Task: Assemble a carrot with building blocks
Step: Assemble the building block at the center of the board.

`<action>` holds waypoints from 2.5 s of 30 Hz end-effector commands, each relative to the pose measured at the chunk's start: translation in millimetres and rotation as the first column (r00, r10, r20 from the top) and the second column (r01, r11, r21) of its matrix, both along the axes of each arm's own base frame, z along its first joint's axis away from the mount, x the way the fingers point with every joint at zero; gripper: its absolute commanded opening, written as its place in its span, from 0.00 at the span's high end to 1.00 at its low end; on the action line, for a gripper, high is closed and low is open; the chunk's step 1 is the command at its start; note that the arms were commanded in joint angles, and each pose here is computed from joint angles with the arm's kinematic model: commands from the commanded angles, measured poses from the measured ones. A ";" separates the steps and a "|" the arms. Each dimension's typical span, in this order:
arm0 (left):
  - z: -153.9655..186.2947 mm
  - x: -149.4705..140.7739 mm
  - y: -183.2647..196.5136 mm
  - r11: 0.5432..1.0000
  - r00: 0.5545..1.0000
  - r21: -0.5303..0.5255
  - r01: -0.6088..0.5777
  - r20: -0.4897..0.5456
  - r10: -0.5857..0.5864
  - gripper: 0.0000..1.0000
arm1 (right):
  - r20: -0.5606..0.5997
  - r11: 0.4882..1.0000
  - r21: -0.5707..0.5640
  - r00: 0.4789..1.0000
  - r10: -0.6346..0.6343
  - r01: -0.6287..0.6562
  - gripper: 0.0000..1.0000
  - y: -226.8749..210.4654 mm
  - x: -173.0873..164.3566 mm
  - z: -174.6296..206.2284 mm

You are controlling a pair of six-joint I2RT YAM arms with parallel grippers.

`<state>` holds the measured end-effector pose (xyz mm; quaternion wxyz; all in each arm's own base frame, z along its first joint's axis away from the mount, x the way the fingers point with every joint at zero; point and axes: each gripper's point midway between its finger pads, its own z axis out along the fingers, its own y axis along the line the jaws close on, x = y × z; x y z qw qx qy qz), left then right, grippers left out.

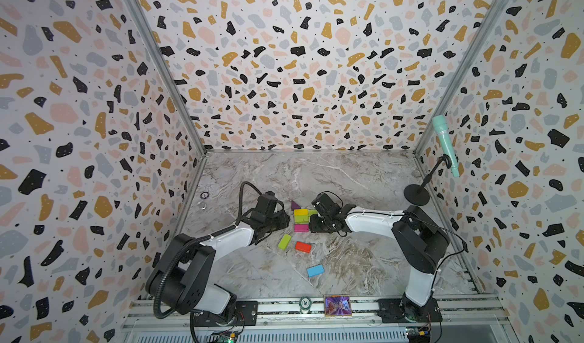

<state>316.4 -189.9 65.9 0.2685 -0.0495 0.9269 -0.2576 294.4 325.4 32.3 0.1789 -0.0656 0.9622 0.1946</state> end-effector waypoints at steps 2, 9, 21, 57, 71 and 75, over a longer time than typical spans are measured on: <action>8.5 -0.9 3.0 1.000 0.999 -0.004 -0.013 0.035 0.013 0.67 | -0.015 1.000 -0.006 1.000 -0.012 0.012 0.50 -5.2 -9.2 8.2; 16.3 -2.2 7.7 1.000 0.998 0.009 -0.019 0.060 0.018 0.68 | -0.001 1.000 0.013 1.000 0.000 0.000 0.50 -2.9 -37.7 32.9; 12.2 -7.9 13.6 0.999 0.998 0.022 -0.031 0.059 0.030 0.70 | 0.017 0.997 0.027 0.997 0.069 -0.070 0.66 30.6 -50.6 25.0; -2.8 -8.4 13.9 0.999 0.999 0.047 -0.022 0.028 0.021 0.70 | -0.064 0.992 0.128 0.997 0.032 -0.023 0.76 50.0 -17.0 -6.4; 3.3 -12.0 16.0 0.999 0.999 0.036 -0.030 0.040 0.029 0.73 | 0.029 0.995 0.041 0.996 0.085 -0.086 0.63 47.9 -38.3 35.3; 8.5 -13.1 16.4 0.999 0.998 0.023 -0.033 0.056 0.031 0.71 | 0.043 0.996 -0.067 0.997 0.068 -0.065 0.32 36.9 -55.2 44.8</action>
